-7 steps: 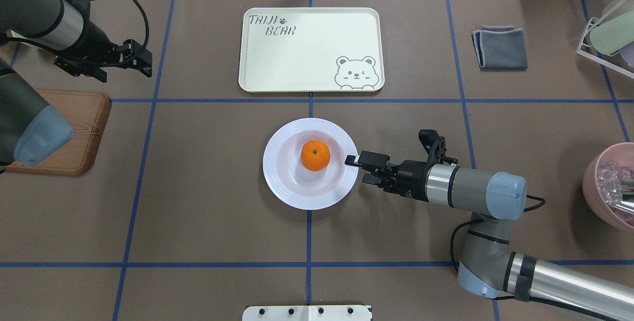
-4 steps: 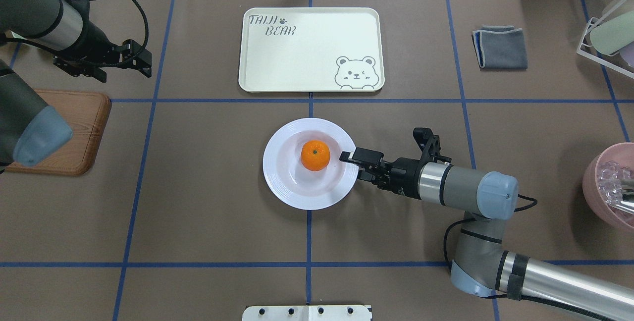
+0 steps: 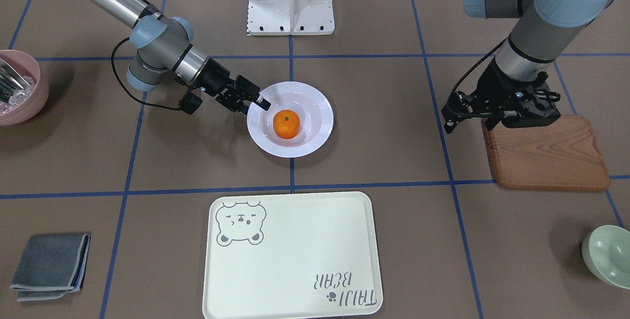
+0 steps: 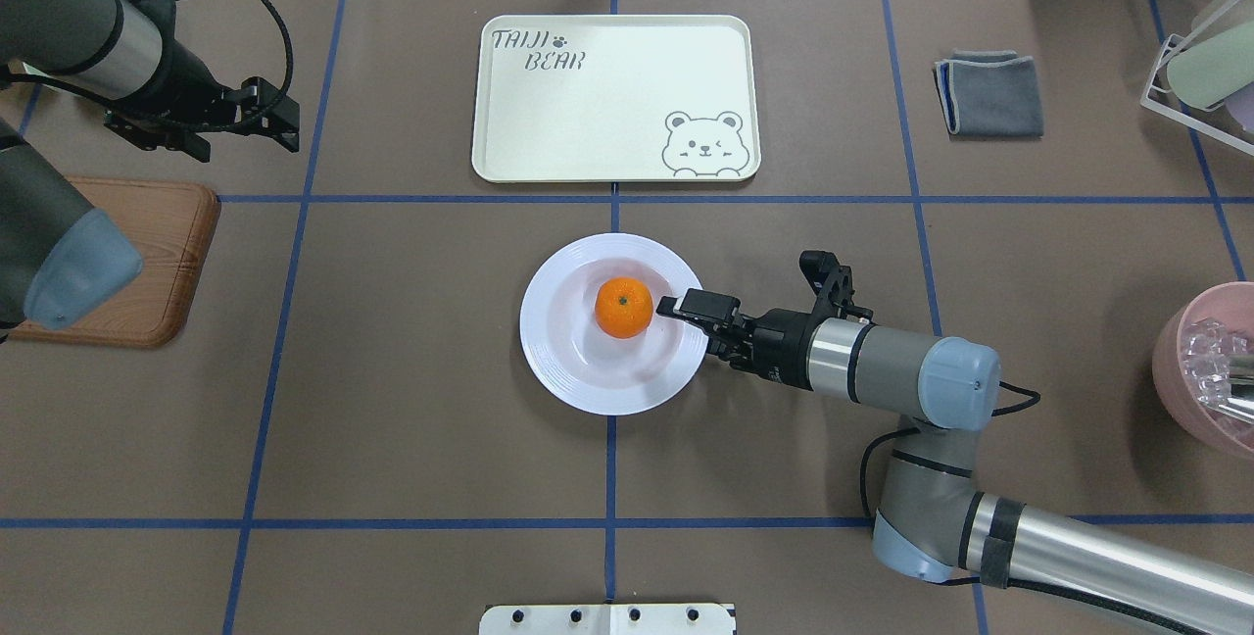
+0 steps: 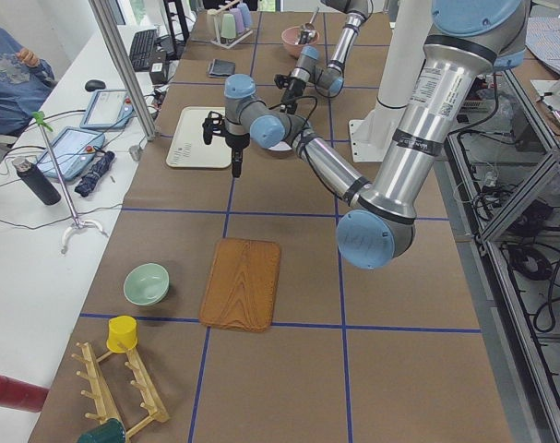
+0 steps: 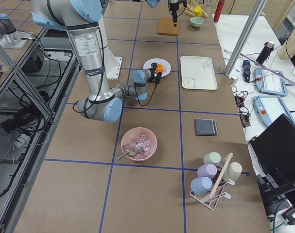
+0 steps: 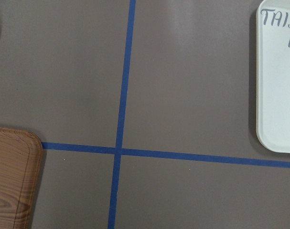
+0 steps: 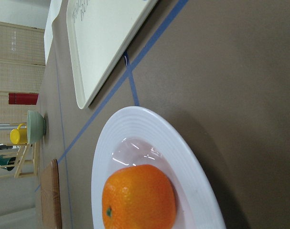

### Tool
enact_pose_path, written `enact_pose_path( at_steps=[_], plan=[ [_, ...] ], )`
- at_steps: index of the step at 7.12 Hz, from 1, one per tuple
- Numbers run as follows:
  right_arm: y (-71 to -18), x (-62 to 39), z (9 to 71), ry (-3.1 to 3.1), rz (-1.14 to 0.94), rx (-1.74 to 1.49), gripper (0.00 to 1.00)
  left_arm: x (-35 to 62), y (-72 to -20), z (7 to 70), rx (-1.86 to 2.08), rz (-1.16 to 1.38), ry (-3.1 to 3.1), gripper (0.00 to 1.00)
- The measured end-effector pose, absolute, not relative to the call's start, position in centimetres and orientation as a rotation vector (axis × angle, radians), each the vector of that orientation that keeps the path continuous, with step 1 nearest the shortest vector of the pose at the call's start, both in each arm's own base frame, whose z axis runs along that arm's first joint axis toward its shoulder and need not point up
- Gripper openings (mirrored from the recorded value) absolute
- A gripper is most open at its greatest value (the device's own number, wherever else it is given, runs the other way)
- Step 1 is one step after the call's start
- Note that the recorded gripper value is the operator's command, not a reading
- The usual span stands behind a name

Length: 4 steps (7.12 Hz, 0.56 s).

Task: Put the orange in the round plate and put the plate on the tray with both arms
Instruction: 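Grip the white plate rim with the right gripper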

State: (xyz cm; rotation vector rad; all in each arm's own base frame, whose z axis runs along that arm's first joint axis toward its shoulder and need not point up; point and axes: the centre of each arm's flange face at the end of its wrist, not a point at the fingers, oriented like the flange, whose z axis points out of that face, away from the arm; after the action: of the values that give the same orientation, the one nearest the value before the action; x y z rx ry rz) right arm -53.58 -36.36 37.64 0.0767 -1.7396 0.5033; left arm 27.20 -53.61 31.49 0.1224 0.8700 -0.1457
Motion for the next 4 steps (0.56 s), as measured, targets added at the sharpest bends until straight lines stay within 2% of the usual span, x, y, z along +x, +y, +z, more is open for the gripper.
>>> enact_pose_path(
  at_steps=[2, 3, 4],
  plan=[
    [-36.38, -53.82, 37.41, -1.744, 0.511, 0.067, 0.18, 27.21, -53.58, 31.41, 0.123, -0.145, 0.871, 0.98],
    [-36.38, -53.84, 37.37, -1.745, 0.513, 0.065, 0.09, 27.19, -53.58, 31.37, 0.125, -0.145, 0.871, 0.98],
    [-36.36, -53.83, 37.29, -1.747, 0.513, 0.065, 0.05, 27.19, -53.56, 31.33, 0.126, -0.145, 0.871, 0.98]
  ],
)
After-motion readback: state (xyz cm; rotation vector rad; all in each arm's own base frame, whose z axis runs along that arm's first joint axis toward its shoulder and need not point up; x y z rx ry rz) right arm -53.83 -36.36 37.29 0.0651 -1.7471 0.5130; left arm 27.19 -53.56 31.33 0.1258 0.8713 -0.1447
